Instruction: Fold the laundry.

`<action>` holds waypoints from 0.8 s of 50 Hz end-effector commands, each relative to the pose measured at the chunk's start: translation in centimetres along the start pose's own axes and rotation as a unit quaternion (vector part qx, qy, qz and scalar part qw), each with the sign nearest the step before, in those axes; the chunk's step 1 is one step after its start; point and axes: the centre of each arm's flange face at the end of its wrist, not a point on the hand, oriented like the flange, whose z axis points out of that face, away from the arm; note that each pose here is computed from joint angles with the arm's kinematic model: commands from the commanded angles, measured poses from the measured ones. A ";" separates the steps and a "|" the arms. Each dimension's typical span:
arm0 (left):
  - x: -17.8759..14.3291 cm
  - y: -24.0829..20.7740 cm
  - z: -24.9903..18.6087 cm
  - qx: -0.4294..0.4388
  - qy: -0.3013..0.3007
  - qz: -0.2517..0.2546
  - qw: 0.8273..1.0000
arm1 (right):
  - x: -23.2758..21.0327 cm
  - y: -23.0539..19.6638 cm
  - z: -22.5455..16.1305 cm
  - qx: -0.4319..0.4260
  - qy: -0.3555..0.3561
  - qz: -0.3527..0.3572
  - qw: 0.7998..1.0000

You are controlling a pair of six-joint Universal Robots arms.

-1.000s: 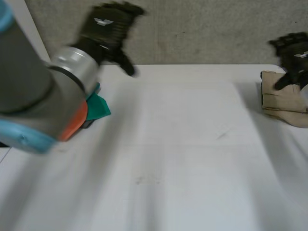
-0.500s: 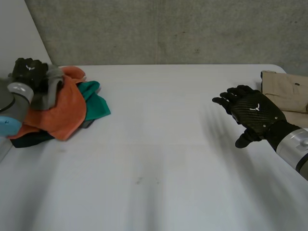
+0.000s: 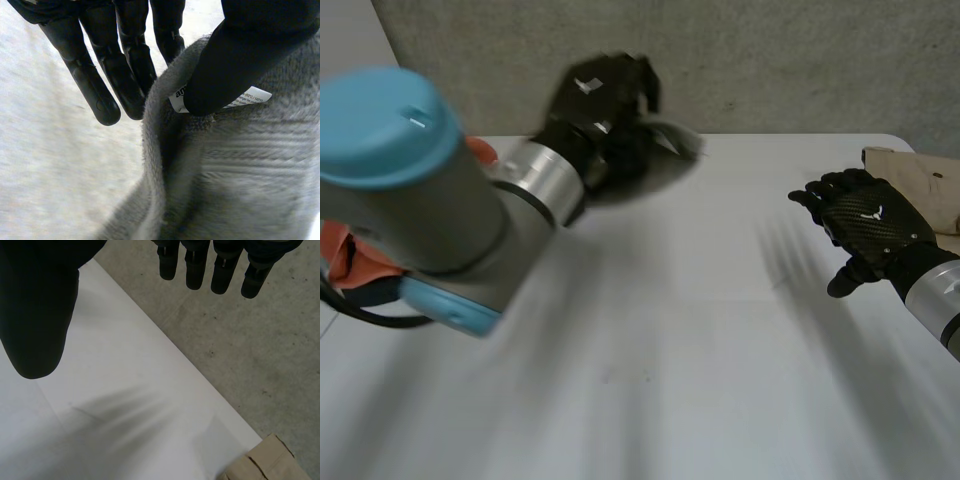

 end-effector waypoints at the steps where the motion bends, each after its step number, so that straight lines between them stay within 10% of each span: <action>1: 3.5 7.3 0.9 -0.073 0.052 -0.047 0.995 | 0.1 0.8 0.2 -0.011 -0.002 0.006 1.000; 8: 7.4 10.1 -0.5 -0.114 0.134 -0.097 0.980 | 0.1 1.8 0.7 -0.025 -0.004 0.014 1.000; 17: 5.3 5.2 0.0 -0.063 0.088 -0.077 0.991 | 0.6 2.1 0.4 -0.046 0.015 0.028 0.998; 25: -2.8 0.3 -1.7 -0.041 -0.010 0.052 0.998 | -0.7 0.4 -0.9 -0.089 -0.001 0.088 0.992; 40: -13.8 5.9 -3.6 -0.186 -0.086 0.287 0.936 | -7.8 -0.2 -0.3 -0.099 -0.089 0.123 0.983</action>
